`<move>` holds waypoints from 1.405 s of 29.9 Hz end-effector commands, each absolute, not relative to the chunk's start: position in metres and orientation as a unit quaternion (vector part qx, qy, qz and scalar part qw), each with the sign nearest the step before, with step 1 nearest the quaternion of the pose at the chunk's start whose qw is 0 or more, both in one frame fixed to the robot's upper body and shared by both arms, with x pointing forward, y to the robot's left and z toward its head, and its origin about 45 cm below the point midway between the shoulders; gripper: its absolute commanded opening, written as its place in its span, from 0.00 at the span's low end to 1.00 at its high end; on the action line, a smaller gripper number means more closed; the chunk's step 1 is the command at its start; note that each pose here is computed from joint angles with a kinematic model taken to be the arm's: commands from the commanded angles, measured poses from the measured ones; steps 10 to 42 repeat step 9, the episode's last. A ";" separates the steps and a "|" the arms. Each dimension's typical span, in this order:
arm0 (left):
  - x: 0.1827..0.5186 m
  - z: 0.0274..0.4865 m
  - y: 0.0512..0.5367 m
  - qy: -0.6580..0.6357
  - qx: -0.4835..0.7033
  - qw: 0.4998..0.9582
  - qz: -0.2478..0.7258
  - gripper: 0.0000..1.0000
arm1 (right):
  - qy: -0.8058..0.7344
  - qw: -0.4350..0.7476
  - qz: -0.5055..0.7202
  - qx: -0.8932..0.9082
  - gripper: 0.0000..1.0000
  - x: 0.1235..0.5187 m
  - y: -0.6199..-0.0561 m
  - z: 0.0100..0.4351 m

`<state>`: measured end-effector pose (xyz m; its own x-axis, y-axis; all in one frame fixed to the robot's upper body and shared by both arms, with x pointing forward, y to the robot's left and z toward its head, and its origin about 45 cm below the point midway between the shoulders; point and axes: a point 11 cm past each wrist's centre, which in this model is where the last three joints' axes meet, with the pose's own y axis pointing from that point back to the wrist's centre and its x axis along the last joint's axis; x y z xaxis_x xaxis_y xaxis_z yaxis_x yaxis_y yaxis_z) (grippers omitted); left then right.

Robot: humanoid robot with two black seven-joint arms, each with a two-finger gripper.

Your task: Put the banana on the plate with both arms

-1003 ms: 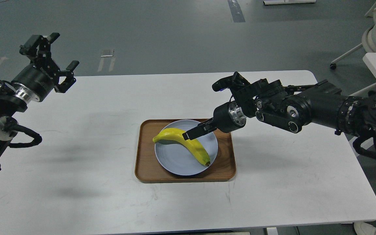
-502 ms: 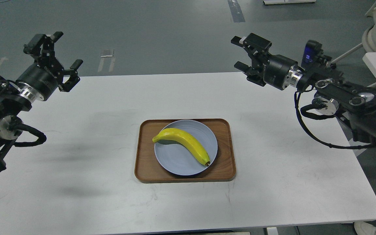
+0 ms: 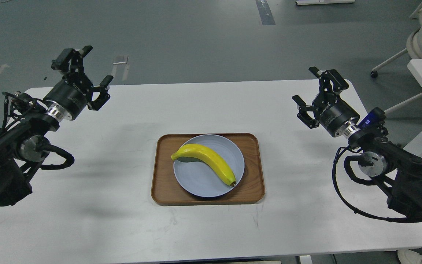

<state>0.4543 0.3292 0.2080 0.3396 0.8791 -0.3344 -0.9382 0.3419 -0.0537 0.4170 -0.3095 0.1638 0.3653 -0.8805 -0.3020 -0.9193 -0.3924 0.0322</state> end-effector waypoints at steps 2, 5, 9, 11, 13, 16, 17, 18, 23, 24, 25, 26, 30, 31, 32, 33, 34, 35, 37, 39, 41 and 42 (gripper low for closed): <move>0.454 0.199 0.316 0.136 -0.122 0.810 0.557 0.98 | 0.550 0.073 0.141 -0.820 1.00 0.414 -0.312 0.160; 0.455 0.197 0.313 0.139 -0.123 0.810 0.556 0.98 | 0.550 0.072 0.142 -0.820 1.00 0.414 -0.312 0.159; 0.454 0.196 0.312 0.140 -0.122 0.811 0.555 0.98 | 0.550 0.073 0.143 -0.819 1.00 0.413 -0.313 0.159; 0.454 0.196 0.312 0.140 -0.122 0.811 0.555 0.98 | 0.550 0.073 0.143 -0.819 1.00 0.413 -0.313 0.159; 0.454 0.196 0.312 0.140 -0.122 0.811 0.555 0.98 | 0.550 0.073 0.143 -0.819 1.00 0.413 -0.313 0.159; 0.454 0.196 0.312 0.140 -0.122 0.811 0.555 0.98 | 0.550 0.073 0.143 -0.819 1.00 0.413 -0.313 0.159; 0.454 0.196 0.312 0.140 -0.122 0.811 0.555 0.98 | 0.550 0.073 0.143 -0.819 1.00 0.413 -0.313 0.159; 0.454 0.196 0.312 0.140 -0.122 0.811 0.555 0.98 | 0.550 0.073 0.143 -0.819 1.00 0.413 -0.313 0.159; 0.454 0.196 0.312 0.140 -0.122 0.811 0.555 0.98 | 0.550 0.073 0.143 -0.819 1.00 0.413 -0.313 0.159; 0.454 0.196 0.312 0.140 -0.122 0.811 0.555 0.98 | 0.550 0.073 0.143 -0.819 1.00 0.413 -0.313 0.159; 0.454 0.196 0.312 0.140 -0.122 0.811 0.555 0.98 | 0.550 0.073 0.143 -0.819 1.00 0.413 -0.313 0.159; 0.454 0.196 0.312 0.140 -0.122 0.811 0.555 0.98 | 0.550 0.073 0.143 -0.819 1.00 0.413 -0.313 0.159; 0.454 0.196 0.312 0.140 -0.122 0.811 0.555 0.98 | 0.550 0.073 0.143 -0.819 1.00 0.413 -0.313 0.159; 0.454 0.196 0.312 0.140 -0.122 0.811 0.555 0.98 | 0.550 0.073 0.143 -0.819 1.00 0.413 -0.313 0.159; 0.454 0.196 0.312 0.140 -0.122 0.811 0.555 0.98 | 0.550 0.073 0.143 -0.819 1.00 0.413 -0.313 0.159; 0.454 0.196 0.312 0.140 -0.122 0.811 0.555 0.98 | 0.550 0.073 0.143 -0.819 1.00 0.413 -0.313 0.159; 0.454 0.196 0.312 0.140 -0.122 0.811 0.555 0.98 | 0.550 0.073 0.143 -0.819 1.00 0.413 -0.313 0.159; 0.454 0.196 0.312 0.140 -0.122 0.811 0.555 0.98 | 0.550 0.073 0.143 -0.819 1.00 0.413 -0.313 0.159; 0.454 0.196 0.312 0.140 -0.122 0.811 0.555 0.98 | 0.550 0.073 0.143 -0.819 1.00 0.413 -0.313 0.159; 0.454 0.196 0.312 0.140 -0.122 0.811 0.555 0.98 | 0.550 0.073 0.143 -0.819 1.00 0.413 -0.313 0.159; 0.454 0.196 0.312 0.140 -0.122 0.811 0.555 0.98 | 0.550 0.073 0.143 -0.819 1.00 0.413 -0.313 0.159; 0.454 0.196 0.312 0.140 -0.122 0.811 0.555 0.98 | 0.550 0.073 0.143 -0.819 1.00 0.413 -0.313 0.159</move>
